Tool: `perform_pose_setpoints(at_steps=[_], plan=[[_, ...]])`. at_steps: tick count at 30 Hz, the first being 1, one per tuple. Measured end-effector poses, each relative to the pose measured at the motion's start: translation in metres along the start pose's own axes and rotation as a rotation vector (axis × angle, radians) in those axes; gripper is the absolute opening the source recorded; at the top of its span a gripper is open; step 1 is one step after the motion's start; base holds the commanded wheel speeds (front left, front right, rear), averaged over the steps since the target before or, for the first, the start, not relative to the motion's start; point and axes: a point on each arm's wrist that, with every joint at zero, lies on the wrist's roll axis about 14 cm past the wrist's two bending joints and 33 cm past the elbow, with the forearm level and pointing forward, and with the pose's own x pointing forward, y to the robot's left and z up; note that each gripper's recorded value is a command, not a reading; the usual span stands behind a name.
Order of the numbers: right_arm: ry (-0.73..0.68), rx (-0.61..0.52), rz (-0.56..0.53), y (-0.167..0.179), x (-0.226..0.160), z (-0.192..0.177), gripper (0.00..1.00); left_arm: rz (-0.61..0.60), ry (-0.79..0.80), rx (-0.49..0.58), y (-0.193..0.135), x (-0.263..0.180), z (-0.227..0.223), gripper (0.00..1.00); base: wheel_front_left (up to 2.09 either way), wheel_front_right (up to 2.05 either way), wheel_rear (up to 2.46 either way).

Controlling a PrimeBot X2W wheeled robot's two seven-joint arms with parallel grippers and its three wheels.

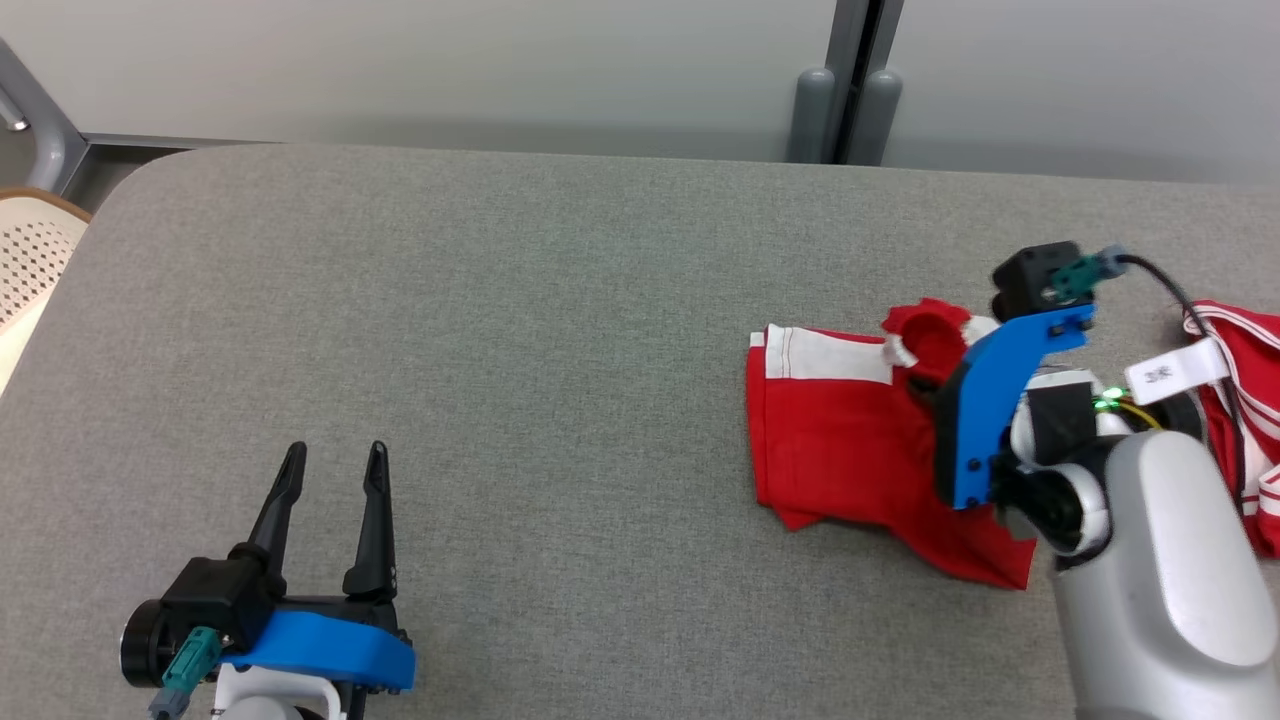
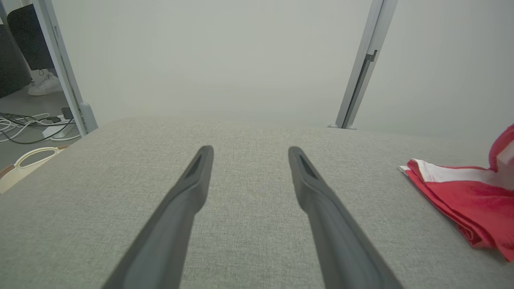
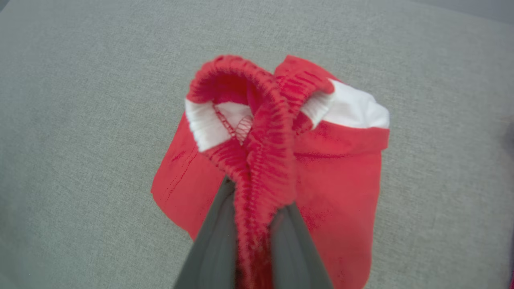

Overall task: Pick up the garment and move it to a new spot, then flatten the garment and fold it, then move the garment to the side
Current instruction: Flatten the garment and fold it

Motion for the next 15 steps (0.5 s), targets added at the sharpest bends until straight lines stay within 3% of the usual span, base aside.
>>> perform_pose_setpoints(at_steps=[4,12,13,14,15], plan=[[0.055,-0.038,0.1,0.034,0.02,-0.012,0.0,-0.012,-0.009,0.003,-0.002,0.003,0.004,1.0,0.0,0.0,0.0],[0.083,-0.078,0.192,0.069,0.05,-0.016,0.0,-0.008,-0.006,0.003,0.001,0.005,0.003,1.0,0.0,0.0,0.0],[0.087,-0.076,0.208,0.073,0.052,-0.017,0.55,-0.005,-0.002,0.003,0.001,0.004,0.002,1.0,0.0,0.0,0.0],[0.096,-0.074,0.221,0.077,0.054,-0.019,1.0,-0.002,0.0,0.003,0.002,0.004,0.002,1.0,0.0,0.0,0.0],[0.098,-0.073,0.232,0.081,0.055,-0.021,1.0,0.001,0.002,0.002,0.003,0.003,0.001,1.0,0.0,0.0,0.0]])
